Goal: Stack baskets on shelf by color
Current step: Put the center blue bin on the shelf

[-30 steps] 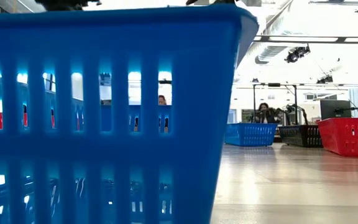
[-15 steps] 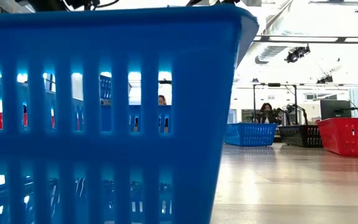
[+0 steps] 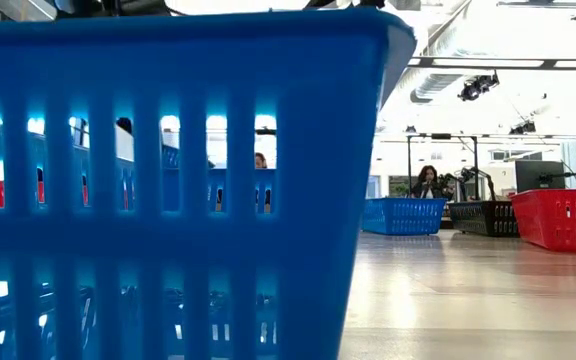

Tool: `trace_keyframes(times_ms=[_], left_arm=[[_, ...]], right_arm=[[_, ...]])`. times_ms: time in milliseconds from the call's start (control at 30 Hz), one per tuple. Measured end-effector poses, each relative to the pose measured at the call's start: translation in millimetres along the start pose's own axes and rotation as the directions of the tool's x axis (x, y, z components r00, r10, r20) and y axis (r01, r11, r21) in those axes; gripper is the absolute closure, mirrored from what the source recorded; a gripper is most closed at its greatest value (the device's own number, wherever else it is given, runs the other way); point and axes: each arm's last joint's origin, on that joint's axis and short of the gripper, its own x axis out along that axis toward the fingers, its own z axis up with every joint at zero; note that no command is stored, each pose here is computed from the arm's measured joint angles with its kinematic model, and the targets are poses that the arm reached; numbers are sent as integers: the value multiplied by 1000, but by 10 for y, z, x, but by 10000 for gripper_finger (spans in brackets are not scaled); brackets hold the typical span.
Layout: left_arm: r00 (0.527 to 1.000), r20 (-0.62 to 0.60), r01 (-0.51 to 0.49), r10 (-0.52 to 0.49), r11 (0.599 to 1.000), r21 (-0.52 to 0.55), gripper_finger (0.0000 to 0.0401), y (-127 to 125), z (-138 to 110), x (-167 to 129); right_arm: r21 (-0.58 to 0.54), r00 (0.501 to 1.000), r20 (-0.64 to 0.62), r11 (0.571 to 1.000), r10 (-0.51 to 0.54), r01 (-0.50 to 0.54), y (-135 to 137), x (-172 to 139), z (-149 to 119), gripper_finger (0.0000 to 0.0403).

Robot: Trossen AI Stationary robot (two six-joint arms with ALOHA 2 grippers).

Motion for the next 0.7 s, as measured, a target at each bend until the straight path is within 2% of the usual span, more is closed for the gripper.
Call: trace_keyframes(times_ms=[333,533,700], left_arm=[[999,-18,32,-32,999,3,398,56,30,207],[998,-19,55,-54,996,69,398,49,54,282],[999,-18,51,-50,996,69,398,53,63,298]], right_arm=[[14,999,-25,999,30,-30,-85,42,57,261],[18,998,-35,999,44,-43,-107,53,72,261],[1,998,-38,999,48,-48,-106,53,71,261]])
